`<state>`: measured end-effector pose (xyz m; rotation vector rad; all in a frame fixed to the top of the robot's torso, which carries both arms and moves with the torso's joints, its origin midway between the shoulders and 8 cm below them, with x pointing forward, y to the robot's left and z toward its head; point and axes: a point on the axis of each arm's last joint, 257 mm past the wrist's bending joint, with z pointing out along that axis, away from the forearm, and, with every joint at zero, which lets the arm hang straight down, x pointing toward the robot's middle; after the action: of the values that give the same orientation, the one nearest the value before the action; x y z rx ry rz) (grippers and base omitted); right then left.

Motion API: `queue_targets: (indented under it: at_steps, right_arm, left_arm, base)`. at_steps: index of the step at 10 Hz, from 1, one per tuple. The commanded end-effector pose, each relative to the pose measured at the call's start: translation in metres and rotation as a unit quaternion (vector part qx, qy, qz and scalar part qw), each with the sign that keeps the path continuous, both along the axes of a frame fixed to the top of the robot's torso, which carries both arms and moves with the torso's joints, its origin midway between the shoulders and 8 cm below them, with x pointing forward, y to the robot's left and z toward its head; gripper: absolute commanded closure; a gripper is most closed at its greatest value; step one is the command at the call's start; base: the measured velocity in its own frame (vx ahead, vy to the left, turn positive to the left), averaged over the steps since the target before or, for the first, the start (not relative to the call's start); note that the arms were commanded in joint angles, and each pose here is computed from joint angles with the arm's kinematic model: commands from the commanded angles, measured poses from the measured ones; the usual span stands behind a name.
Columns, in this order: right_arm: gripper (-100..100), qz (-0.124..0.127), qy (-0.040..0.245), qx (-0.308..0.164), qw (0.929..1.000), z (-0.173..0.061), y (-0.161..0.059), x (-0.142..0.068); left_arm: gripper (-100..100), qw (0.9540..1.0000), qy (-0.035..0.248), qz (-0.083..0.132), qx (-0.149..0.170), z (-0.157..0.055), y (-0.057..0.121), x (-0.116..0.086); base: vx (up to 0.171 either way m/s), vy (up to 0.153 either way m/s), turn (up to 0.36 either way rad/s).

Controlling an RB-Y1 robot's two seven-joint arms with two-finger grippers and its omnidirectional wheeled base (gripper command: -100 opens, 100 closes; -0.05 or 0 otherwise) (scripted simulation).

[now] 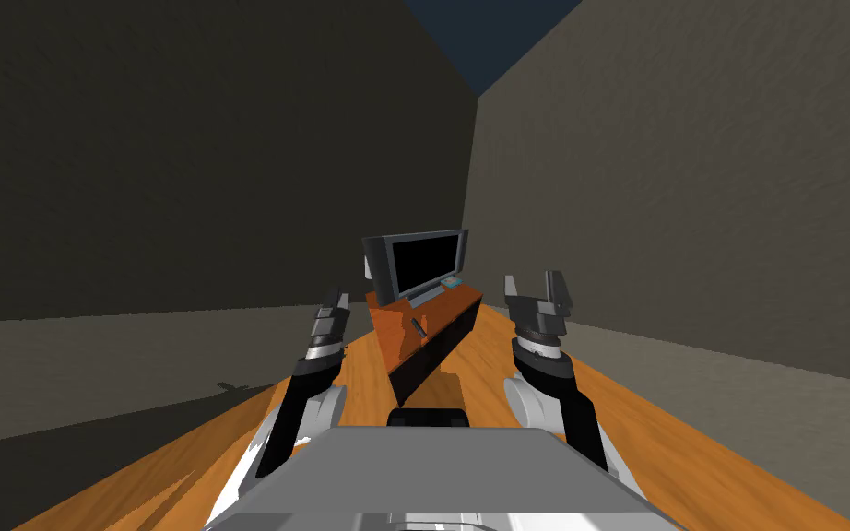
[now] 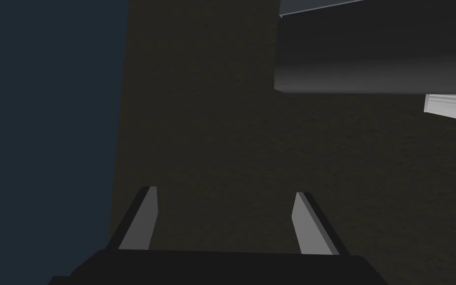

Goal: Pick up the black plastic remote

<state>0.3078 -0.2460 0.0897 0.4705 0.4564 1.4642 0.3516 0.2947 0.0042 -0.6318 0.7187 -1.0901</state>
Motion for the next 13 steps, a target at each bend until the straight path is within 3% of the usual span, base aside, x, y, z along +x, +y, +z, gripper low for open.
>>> queue_targets:
  at_steps: [1, 4, 8, 9, 11, 12, 13]
  right_arm:
    - [0, 0.000, 0.000, 0.000, 1.0000, 0.000, 0.000, 0.000]
    - [0, 0.000, 0.000, 0.000, 1.0000, 0.000, 0.000, 0.000]
    - [0, 0.000, 0.000, 0.000, 1.0000, 0.000, 0.000, 0.000]
    - [0, 0.000, 0.000, 0.000, 1.0000, 0.000, 0.000, 0.000]
    - [0, 0.000, 0.000, 0.000, 1.0000, 0.000, 0.000, 0.000]
    - [0, 0.000, 0.000, 0.000, 1.0000, 0.000, 0.000, 0.000]
    - [0, 0.000, 0.000, 0.000, 1.0000, 0.000, 0.000, 0.000]
  left_arm:
    - [-100, 0.9998, 0.011, -0.007, 0.016, -0.006, -0.003, 0.006]
    - [-100, 0.9972, 0.051, -0.018, 0.051, -0.030, -0.009, 0.026]
    - [-100, 0.9868, 0.129, -0.019, 0.096, -0.080, -0.009, 0.064]
    - [-100, 0.9860, 0.135, -0.019, 0.096, -0.087, -0.008, 0.065]
    - [-100, 0.9767, 0.179, -0.016, 0.117, -0.116, -0.006, 0.086]
    - [-100, 0.9749, 0.189, -0.015, 0.116, -0.126, -0.004, 0.087]
    - [-100, 0.9689, 0.212, -0.013, 0.127, -0.141, -0.003, 0.097]
  base:
    - [-0.005, -0.001, -0.055]
    - [-0.014, 0.002, -0.108]
    - [-0.021, -0.001, -0.170]
    - [-0.013, 0.000, -0.083]
    - [-0.012, -0.004, -0.189]
    - [-0.010, 0.000, -0.078]
    - [-0.007, -0.007, -0.143]
